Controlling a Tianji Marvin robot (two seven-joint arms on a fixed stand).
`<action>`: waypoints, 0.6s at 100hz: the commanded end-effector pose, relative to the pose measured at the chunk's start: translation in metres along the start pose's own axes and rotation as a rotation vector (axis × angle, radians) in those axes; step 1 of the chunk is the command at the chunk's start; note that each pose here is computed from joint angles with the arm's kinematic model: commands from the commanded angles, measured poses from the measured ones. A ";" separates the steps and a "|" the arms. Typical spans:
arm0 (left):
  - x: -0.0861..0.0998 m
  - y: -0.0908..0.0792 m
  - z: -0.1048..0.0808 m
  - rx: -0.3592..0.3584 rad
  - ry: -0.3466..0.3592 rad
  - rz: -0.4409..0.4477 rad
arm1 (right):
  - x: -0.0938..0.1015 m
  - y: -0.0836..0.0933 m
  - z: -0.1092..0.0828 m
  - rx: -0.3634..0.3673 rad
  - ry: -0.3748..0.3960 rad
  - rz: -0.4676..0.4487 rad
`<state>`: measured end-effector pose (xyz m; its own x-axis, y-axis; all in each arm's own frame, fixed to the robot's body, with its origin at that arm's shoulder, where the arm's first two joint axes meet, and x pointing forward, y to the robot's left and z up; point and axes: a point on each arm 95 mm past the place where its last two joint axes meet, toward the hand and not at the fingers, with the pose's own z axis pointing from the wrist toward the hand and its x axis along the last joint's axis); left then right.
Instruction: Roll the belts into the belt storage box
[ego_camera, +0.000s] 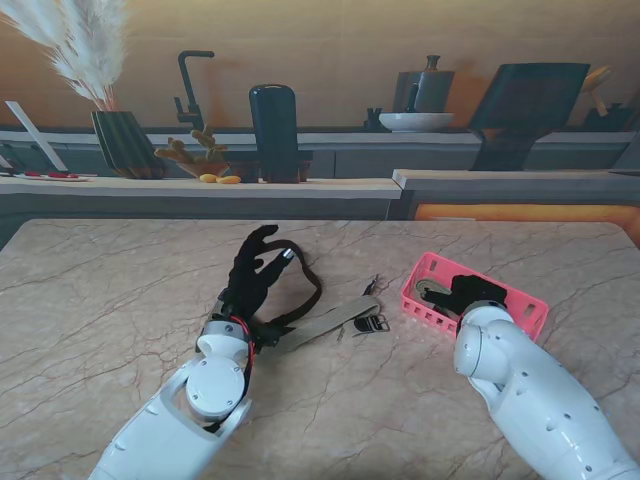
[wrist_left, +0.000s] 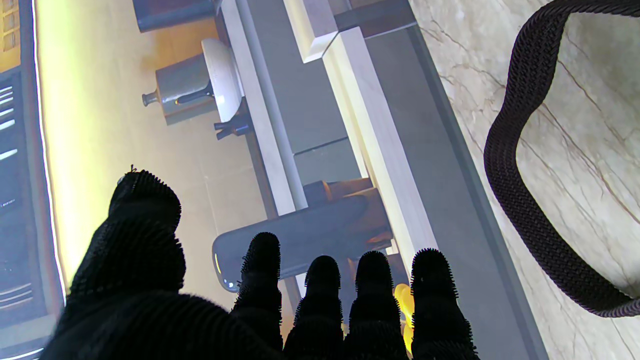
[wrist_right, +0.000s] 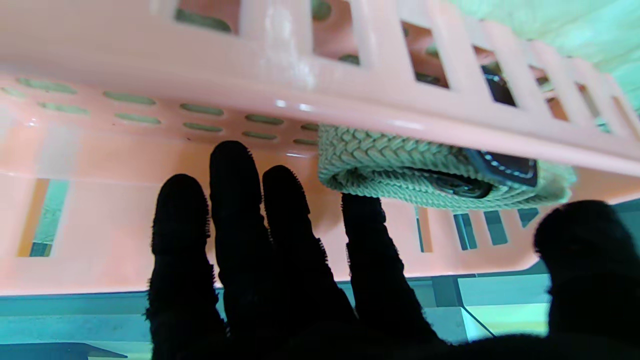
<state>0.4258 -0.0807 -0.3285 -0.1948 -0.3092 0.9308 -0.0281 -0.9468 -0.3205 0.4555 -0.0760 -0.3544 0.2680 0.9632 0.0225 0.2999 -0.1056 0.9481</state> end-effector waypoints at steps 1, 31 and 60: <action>0.001 0.002 -0.002 0.002 0.002 -0.007 | 0.003 0.000 -0.002 -0.027 0.016 0.001; 0.001 0.000 -0.003 0.006 0.010 -0.005 | 0.004 0.007 -0.013 -0.150 0.097 0.001; 0.001 -0.001 -0.003 0.009 0.015 -0.004 | 0.011 0.014 -0.027 -0.214 0.190 0.034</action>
<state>0.4251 -0.0787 -0.3276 -0.2081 -0.3104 0.9275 -0.0202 -0.9467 -0.3214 0.4417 -0.0697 -0.3350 0.1314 0.9872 0.0903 0.1037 -0.1043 0.9891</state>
